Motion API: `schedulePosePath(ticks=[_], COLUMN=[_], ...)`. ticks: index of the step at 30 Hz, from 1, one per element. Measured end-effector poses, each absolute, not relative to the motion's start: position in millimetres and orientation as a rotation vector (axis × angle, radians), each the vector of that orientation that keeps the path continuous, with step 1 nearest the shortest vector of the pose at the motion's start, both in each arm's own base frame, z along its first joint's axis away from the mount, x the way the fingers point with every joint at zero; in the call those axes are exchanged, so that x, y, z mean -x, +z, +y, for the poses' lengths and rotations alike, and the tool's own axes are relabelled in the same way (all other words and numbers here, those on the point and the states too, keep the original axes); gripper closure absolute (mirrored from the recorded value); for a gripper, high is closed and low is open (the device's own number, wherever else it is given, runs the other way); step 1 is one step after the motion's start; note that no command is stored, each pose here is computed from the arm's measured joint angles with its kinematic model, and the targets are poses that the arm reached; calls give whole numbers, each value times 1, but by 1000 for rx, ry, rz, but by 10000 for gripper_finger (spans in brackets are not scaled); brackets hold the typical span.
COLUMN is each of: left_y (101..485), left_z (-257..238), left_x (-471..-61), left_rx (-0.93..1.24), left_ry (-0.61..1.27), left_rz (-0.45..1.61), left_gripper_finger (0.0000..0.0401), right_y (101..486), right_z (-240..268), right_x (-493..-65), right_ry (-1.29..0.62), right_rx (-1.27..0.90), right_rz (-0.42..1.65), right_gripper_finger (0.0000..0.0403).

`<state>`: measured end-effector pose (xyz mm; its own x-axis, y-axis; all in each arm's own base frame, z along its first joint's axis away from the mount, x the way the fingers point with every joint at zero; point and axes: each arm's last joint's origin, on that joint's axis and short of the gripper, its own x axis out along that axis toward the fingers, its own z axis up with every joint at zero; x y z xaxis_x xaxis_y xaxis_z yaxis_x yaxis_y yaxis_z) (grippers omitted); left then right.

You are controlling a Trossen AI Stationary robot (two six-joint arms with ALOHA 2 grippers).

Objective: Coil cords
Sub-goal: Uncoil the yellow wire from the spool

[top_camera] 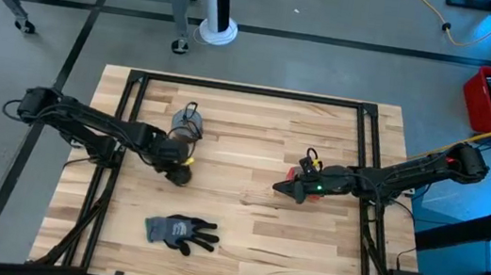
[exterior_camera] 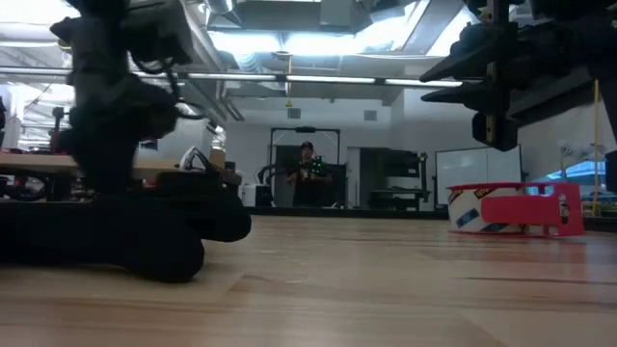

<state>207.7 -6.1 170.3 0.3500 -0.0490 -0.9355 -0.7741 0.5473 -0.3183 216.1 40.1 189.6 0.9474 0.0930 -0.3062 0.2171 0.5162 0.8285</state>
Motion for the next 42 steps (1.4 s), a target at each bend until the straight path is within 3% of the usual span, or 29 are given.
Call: schedulePosePath(ticks=[9,18,29,37,42], left_y=[174,159,149,136,129], left_z=[-4,-7,-15,-15,-18], left_x=[-217,-210,-214,-218,-236], left_rx=[780,961,1060,1086,1078], left_ry=[530,626,499,515,389], left_rz=[1013,962,827,829,759], left_gripper_finger=[265,265,265,265,265], right_y=[190,190,190,190,190], right_z=[40,40,40,40,40], right_x=[-216,-216,-216,-216,-216], right_ry=[-72,-69,-68,-68,-68], right_rx=[-1010,-1011,-1011,-1011,-1012], right_rz=[331,327,327,326,326], right_gripper_finger=[313,313,313,313,313])
